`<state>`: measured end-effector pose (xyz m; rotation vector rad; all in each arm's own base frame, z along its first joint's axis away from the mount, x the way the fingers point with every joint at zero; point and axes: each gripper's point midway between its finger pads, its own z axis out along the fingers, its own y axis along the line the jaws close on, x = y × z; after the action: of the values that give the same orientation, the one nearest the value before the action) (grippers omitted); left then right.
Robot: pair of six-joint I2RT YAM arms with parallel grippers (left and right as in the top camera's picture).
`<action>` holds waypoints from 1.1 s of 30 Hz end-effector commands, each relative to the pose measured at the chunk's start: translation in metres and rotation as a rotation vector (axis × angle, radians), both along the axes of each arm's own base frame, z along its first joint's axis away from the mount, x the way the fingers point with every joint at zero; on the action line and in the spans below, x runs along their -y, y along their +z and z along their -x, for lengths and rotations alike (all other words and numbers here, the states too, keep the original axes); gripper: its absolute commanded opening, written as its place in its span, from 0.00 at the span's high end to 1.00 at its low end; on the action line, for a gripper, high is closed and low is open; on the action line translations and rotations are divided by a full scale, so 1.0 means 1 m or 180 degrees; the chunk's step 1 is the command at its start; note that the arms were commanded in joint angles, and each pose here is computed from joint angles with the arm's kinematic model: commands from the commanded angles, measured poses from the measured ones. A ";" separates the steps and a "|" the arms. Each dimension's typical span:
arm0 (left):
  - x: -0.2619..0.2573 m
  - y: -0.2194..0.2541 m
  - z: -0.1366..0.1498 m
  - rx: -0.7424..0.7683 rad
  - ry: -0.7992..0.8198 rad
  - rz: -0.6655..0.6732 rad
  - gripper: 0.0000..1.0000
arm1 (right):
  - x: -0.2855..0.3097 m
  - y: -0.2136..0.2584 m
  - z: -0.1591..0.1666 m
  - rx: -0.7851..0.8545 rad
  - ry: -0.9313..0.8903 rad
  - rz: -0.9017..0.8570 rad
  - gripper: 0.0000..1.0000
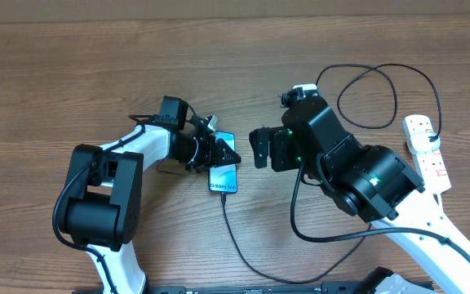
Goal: Plug charger to phone and switch on socket
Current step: 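Open the left gripper off the phone and lift both grippers away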
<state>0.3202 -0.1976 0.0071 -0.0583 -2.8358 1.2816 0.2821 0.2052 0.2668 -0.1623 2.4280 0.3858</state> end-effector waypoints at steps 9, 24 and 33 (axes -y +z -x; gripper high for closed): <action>-0.082 -0.085 0.036 -0.0337 0.0045 -0.1705 0.40 | -0.012 0.013 -0.020 0.0219 -0.0055 -0.0144 0.00; -0.088 -0.084 0.039 -0.0213 -0.0288 -0.1787 0.37 | -0.001 -0.018 -0.046 0.0131 -0.0643 0.0095 0.00; -0.094 -0.068 0.018 -0.0192 -0.0238 -0.2003 0.35 | 0.023 -0.019 -0.048 0.0189 -0.1052 0.0263 0.00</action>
<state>0.3221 -0.1707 0.0076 -0.1573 -2.9623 0.9288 0.3251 0.1906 0.2350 0.1210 2.4078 0.1530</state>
